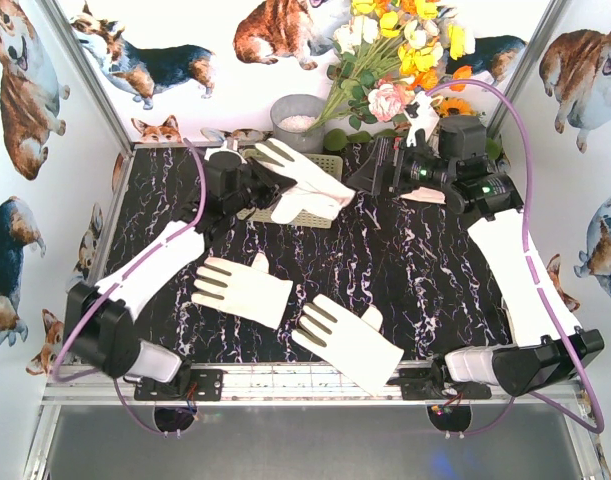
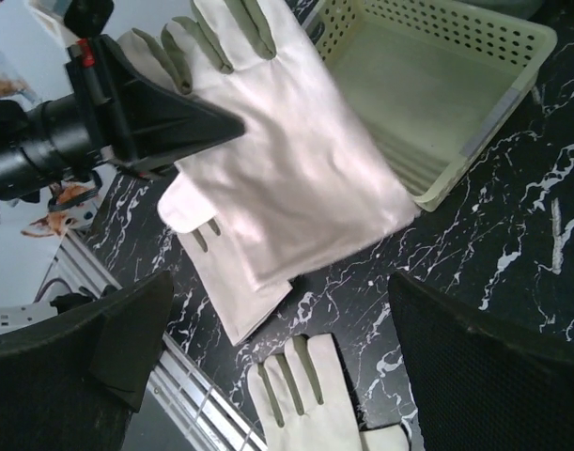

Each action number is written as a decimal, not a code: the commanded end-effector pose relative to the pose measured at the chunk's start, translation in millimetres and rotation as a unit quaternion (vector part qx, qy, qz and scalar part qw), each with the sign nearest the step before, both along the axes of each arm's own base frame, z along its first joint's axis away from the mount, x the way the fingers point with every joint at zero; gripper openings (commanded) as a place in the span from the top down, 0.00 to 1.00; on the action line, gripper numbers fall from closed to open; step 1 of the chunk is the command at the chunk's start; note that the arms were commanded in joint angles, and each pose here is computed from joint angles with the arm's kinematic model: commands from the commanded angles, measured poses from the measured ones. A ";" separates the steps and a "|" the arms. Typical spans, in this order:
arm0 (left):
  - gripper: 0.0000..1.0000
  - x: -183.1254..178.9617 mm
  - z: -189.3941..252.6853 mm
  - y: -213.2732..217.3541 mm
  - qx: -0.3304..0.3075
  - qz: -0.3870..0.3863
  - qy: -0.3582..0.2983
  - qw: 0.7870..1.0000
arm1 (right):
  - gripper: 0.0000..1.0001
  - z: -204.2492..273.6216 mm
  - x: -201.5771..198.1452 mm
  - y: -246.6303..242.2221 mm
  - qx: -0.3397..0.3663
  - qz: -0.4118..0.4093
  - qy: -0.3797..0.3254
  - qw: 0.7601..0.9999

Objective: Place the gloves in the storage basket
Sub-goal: Place the glove in the bin.

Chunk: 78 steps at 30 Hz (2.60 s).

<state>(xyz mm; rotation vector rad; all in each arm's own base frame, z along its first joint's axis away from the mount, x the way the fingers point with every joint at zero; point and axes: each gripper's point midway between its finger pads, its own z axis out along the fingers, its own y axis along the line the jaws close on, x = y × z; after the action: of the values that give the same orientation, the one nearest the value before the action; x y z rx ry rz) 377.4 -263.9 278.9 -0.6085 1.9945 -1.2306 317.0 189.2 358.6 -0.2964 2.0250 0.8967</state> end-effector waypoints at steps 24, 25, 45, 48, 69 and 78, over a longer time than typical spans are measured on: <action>1.00 174.9 -96.1 25.1 0.008 0.142 0.075 0.987 | 0.01 7.1 47.6 -17.6 0.008 -0.092 -0.045 0.995; 1.00 178.1 -99.9 24.7 0.006 0.144 0.079 0.986 | 0.02 5.6 48.6 -18.3 0.006 -0.093 -0.044 0.995; 1.00 182.9 -191.8 34.5 0.054 0.150 0.171 0.972 | 0.02 -12.8 55.4 -18.6 -0.005 -0.090 -0.019 0.996; 1.00 172.6 -207.7 38.1 0.068 0.148 0.203 0.965 | 0.02 -15.0 56.3 -18.5 -0.003 -0.092 -0.016 0.996; 1.00 182.0 -230.4 31.4 0.012 0.183 0.247 0.951 | 0.03 -15.7 63.8 -14.7 0.002 -0.088 -0.016 0.996; 1.00 188.6 -228.8 29.9 0.008 0.184 0.240 0.953 | 0.03 -17.1 61.9 -16.5 0.000 -0.092 -0.016 0.996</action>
<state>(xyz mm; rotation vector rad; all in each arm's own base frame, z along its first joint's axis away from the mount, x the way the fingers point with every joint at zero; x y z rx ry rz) 555.9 -237.1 47.6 -1.3034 2.1614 -0.8808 371.8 173.6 316.7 -0.1128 2.0812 0.7736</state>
